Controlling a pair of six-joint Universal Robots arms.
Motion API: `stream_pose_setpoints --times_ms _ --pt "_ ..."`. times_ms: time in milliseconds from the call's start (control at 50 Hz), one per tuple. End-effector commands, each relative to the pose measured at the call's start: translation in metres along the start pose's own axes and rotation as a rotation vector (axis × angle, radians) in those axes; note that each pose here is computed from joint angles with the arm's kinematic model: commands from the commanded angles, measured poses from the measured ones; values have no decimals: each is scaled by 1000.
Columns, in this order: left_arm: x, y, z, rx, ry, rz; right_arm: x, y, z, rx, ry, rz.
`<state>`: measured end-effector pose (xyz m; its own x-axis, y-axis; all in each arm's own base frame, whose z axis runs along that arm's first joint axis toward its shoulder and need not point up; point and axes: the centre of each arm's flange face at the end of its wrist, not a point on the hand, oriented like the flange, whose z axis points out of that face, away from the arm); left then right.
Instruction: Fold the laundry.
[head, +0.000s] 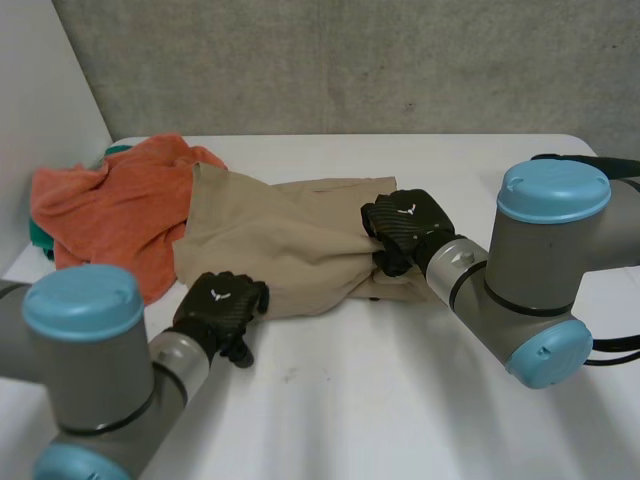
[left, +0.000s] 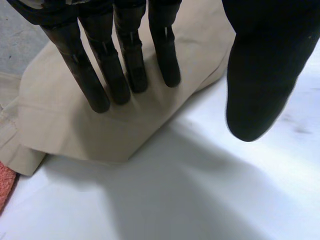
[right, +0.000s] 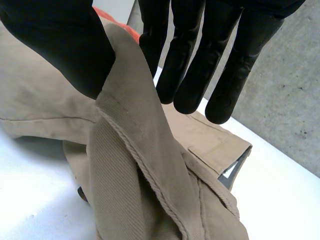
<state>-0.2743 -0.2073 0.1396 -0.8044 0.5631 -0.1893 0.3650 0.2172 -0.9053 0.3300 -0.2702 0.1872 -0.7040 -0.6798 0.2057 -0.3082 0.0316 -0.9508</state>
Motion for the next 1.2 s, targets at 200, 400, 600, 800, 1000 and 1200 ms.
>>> stream_pose_setpoints --times_ms 200,400,600,800,1000,1200 --pt "-11 -16 74 78 -77 10 -1 0 -4 -8 -4 -1" --pt "-10 -16 99 101 -83 26 1 -1 0 -1 -2 -1" --pt "-9 -19 115 140 -97 159 3 -4 1 10 0 -5" --pt "-7 -16 124 159 -95 183 3 -1 6 7 -1 -7" --pt "-6 -5 134 139 -93 182 4 6 13 -5 4 -9" --pt "-12 -14 132 152 -108 178 6 2 14 7 11 -4"
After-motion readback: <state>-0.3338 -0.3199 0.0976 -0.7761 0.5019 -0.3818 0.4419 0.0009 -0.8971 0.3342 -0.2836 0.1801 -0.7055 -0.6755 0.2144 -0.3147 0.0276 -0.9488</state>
